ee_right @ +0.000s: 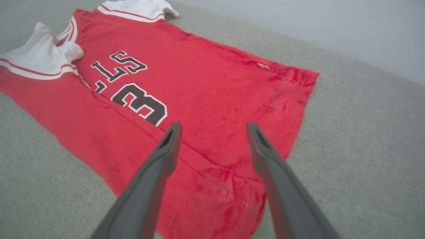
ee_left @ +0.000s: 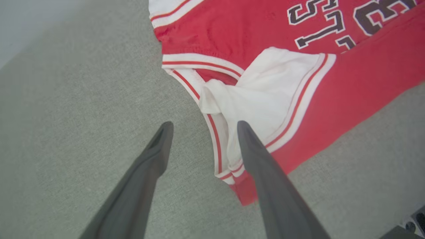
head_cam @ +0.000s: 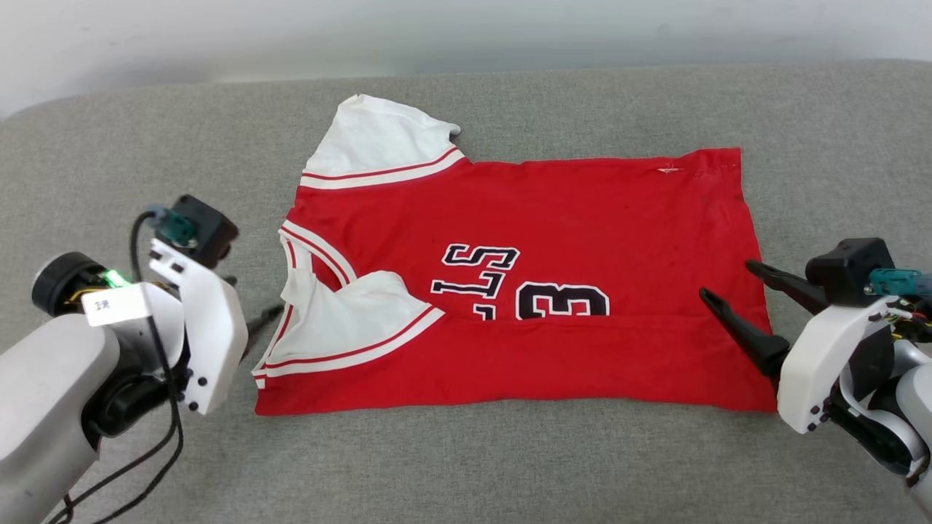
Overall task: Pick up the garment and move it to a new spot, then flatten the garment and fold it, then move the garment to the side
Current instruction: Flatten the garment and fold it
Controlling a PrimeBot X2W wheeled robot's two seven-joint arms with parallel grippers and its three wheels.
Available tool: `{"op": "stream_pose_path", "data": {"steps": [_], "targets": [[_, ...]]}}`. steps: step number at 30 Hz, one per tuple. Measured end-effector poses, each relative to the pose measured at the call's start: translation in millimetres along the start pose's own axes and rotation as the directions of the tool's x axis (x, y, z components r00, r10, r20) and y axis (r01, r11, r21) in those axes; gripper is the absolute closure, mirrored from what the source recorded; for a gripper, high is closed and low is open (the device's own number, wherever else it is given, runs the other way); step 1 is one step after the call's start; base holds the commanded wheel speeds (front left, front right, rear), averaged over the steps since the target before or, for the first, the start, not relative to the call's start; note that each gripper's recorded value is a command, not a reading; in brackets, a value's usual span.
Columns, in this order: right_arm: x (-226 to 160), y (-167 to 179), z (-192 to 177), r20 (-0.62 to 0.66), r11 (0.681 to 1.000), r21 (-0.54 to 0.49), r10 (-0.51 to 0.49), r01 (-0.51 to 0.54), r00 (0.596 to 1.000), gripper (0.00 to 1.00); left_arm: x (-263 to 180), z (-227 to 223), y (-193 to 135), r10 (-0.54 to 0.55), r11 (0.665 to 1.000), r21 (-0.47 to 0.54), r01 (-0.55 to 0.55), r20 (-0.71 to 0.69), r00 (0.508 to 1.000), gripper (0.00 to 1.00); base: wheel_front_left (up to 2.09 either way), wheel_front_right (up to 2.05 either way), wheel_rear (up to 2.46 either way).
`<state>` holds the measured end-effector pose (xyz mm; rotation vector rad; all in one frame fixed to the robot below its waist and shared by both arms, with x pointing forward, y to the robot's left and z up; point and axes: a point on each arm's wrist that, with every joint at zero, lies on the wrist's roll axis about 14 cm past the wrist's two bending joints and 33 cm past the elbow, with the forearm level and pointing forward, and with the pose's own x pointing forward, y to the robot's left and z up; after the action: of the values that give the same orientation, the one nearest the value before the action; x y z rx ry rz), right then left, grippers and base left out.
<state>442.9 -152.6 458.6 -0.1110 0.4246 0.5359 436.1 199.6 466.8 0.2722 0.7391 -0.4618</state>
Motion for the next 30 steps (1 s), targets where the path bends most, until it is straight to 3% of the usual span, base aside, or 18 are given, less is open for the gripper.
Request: {"op": "stream_pose_path", "data": {"steps": [12, 24, 25, 26, 30], "targets": [[1, 9, -12, -0.048, 1.0, 0.018, 0.02, -0.019, 0.999, 0.0, 12, -58, -25, -0.134, 0.991, -0.074, 0.115, -0.354, 0.926, 0.0, 0.0, 0.0, 0.0], [6, 4, -20, -0.08, 0.999, 0.035, 0.018, -0.015, 0.997, 0.0, 34, -103, -31, -0.177, 0.984, -0.109, 0.142, -0.486, 0.856, 0.0, 0.0, 0.0, 0.0], [5, 4, -19, -0.079, 0.999, 0.034, 0.018, -0.015, 0.997, 0.0, 35, -103, -31, -0.179, 0.984, -0.112, 0.142, -0.485, 0.856, 0.69, 0.0, 0.0, 0.0], [5, 3, -17, -0.076, 0.999, 0.029, 0.017, -0.015, 0.997, 0.0, 35, -103, -31, -0.181, 0.983, -0.112, 0.144, -0.48, 0.859, 1.0, 0.0, 0.0, 0.0], [3, -3, -6, -0.078, 1.0, -0.021, 0.011, -0.012, 0.997, 0.0, 34, -98, -32, -0.184, 0.983, -0.112, 0.149, -0.452, 0.873, 1.0, 0.0, 0.0, 0.0]]}}
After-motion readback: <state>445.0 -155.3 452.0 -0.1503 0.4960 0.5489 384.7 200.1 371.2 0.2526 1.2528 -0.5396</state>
